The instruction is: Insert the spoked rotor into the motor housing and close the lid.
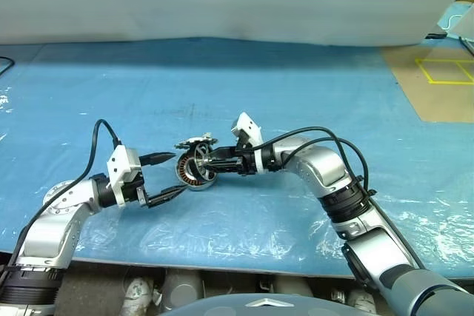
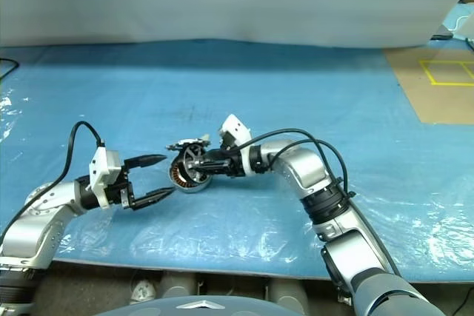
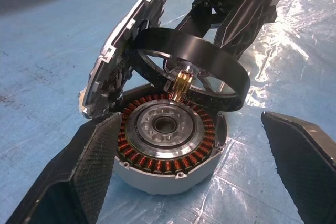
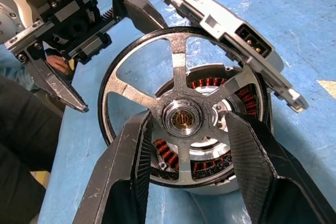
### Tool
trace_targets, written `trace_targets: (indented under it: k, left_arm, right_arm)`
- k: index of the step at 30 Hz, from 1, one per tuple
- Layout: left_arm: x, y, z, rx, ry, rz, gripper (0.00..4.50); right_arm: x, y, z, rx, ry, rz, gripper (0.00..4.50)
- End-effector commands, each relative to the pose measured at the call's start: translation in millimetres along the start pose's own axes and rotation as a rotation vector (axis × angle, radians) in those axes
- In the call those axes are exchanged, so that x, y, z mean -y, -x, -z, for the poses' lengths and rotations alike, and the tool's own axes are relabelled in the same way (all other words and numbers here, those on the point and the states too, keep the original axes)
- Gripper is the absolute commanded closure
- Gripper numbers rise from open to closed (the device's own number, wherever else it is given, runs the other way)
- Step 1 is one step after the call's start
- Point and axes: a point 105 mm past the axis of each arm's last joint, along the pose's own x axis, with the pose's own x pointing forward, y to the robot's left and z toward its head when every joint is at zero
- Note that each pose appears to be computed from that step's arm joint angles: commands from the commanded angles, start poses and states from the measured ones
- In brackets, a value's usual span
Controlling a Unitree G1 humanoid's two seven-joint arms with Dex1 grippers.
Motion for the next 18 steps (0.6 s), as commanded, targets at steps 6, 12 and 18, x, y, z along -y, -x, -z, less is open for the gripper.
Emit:
trace_targets:
  k: [6,12,18]
  left_arm:
    - [2,-2,-5,0.013,-0.024,0.008,0.0]
    - [3,-2,-4,0.01,-0.019,0.012,0.0]
    - [3,-3,-3,0.008,-0.017,0.013,0.0]
  right_arm:
    - [2,1,-9,0.019,0.031,0.036,0.28]
    - [-1,3,-15,0.045,0.022,0.022,0.03]
    - [-2,10,-22,0.063,0.034,0.014,0.03]
